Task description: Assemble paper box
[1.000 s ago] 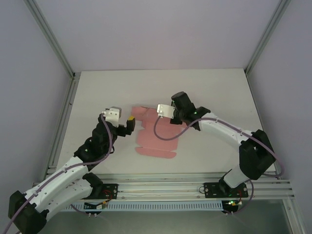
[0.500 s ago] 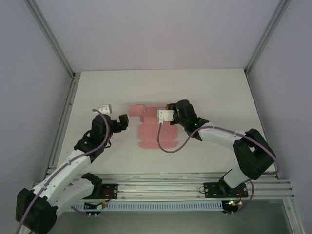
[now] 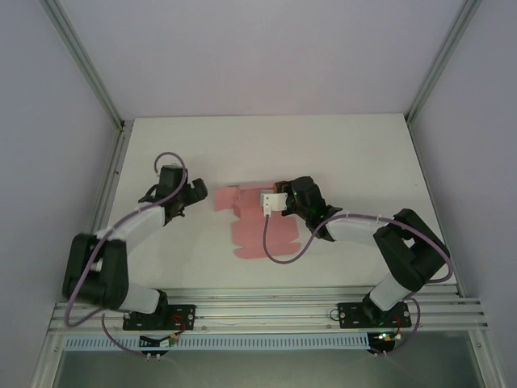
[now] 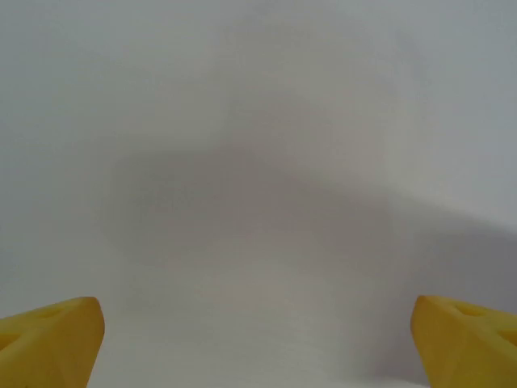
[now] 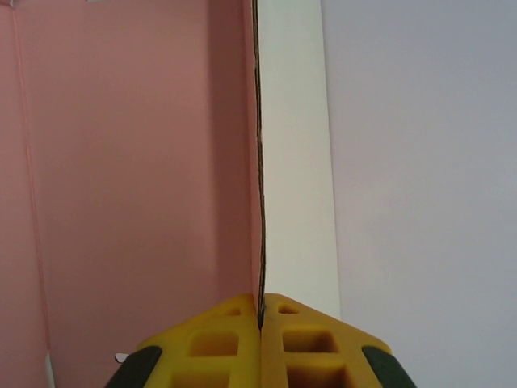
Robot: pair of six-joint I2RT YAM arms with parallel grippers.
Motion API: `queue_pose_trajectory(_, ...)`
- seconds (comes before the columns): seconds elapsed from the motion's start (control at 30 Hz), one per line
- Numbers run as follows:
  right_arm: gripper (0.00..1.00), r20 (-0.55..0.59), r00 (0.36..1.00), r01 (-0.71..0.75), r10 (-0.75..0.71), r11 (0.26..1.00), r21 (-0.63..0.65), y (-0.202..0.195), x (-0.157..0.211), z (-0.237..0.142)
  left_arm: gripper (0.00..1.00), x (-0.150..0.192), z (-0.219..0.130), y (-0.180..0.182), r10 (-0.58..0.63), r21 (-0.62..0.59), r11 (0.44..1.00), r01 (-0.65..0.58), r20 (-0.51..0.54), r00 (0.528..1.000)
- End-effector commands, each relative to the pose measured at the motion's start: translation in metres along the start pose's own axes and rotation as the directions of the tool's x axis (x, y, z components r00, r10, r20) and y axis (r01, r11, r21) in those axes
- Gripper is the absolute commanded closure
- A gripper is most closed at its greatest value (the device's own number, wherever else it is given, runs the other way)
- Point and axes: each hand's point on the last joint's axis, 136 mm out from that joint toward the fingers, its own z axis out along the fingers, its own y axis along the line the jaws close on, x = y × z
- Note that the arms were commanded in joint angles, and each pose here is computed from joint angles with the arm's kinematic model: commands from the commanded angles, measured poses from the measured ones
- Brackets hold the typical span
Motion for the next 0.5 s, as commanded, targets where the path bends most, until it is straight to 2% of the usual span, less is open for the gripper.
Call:
queue_pose_trajectory(0.0,1.00,0.038,0.999,-0.019,0.017,0.999,0.035,-0.010,-0.010,-0.002,0.09,-0.004,0.012,-0.047,0.055,0.223,0.974,-0.041,-0.054,0.997)
queue_pose_trajectory(0.13,1.00,0.038,0.999,-0.023,0.022,0.999,0.028,-0.014,-0.012,-0.007,0.13,0.008,0.011,-0.074,0.122,0.393,0.915,-0.095,-0.045,0.992)
queue_pose_trajectory(0.3,1.00,0.036,0.999,-0.015,0.014,1.000,0.013,-0.010,-0.010,-0.008,0.15,0.025,-0.008,-0.104,0.208,0.583,0.794,-0.170,0.002,0.978)
queue_pose_trajectory(0.37,1.00,0.024,0.999,-0.030,0.029,0.999,0.034,-0.012,-0.007,-0.007,0.20,0.035,-0.015,-0.114,0.244,0.641,0.746,-0.183,-0.007,0.970)
queue_pose_trajectory(0.47,1.00,0.021,0.999,-0.038,0.037,0.998,0.046,-0.014,-0.008,-0.007,0.29,0.052,-0.019,-0.121,0.293,0.672,0.714,-0.198,-0.029,0.956)
